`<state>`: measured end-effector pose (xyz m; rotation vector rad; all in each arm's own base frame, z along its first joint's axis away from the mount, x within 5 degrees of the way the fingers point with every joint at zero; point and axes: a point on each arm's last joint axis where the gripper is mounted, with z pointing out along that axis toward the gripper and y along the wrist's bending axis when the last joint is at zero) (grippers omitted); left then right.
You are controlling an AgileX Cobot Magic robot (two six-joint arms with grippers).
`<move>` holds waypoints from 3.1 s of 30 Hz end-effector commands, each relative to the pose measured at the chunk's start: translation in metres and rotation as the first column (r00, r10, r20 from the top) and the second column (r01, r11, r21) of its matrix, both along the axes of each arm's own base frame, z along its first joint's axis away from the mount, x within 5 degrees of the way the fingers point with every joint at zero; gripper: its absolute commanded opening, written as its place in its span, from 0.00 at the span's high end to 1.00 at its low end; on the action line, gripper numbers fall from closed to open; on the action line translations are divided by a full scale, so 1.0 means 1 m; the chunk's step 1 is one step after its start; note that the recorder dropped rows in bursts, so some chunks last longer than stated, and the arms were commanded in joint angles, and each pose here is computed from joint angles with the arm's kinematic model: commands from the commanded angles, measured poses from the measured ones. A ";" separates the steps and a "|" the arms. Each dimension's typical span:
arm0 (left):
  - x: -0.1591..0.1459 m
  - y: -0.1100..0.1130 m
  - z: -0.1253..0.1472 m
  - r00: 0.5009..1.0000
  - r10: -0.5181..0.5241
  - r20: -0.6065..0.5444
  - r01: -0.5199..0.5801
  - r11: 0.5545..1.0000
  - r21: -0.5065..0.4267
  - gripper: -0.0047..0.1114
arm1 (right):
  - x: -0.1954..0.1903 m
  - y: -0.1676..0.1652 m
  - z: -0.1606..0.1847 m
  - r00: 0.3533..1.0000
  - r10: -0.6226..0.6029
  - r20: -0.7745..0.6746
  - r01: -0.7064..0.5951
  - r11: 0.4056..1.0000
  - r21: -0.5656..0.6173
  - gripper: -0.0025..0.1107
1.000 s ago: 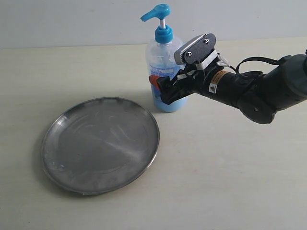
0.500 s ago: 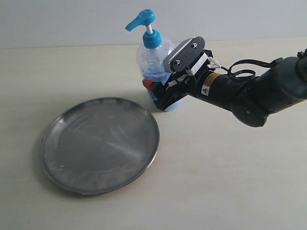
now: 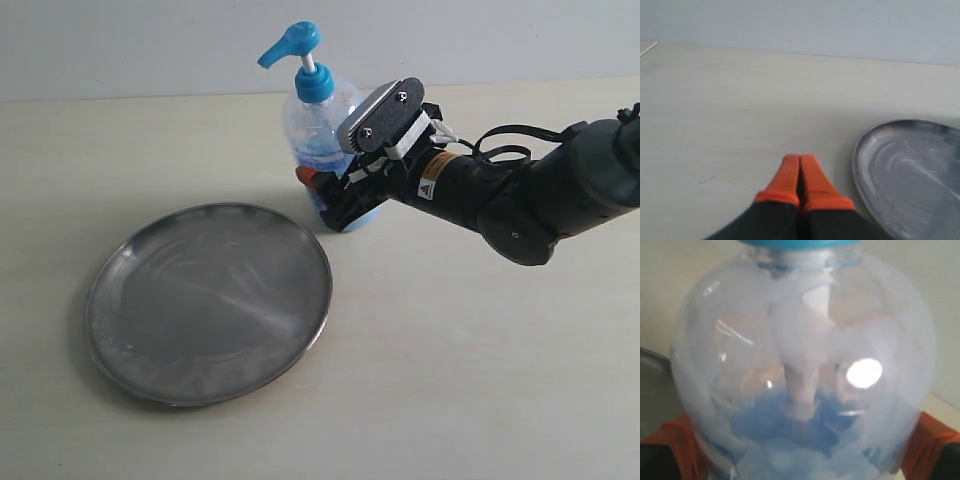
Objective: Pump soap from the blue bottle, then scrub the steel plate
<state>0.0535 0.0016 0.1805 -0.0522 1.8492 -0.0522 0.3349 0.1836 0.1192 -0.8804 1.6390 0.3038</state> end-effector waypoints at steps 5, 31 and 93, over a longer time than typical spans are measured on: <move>0.000 0.000 0.001 1.000 0.002 0.013 -0.002 1.000 0.002 0.95 | -0.002 0.008 0.006 0.997 0.031 0.069 -0.030 0.999 -0.026 0.98; 0.000 0.000 0.001 1.000 0.002 0.013 -0.002 1.000 0.002 0.95 | -0.010 0.021 0.010 0.999 -0.004 0.040 0.005 1.000 -0.027 0.98; 0.000 0.000 0.001 1.000 0.002 0.013 -0.002 1.000 0.002 0.95 | -0.016 0.028 0.009 0.999 0.021 0.025 -0.019 0.995 -0.101 0.98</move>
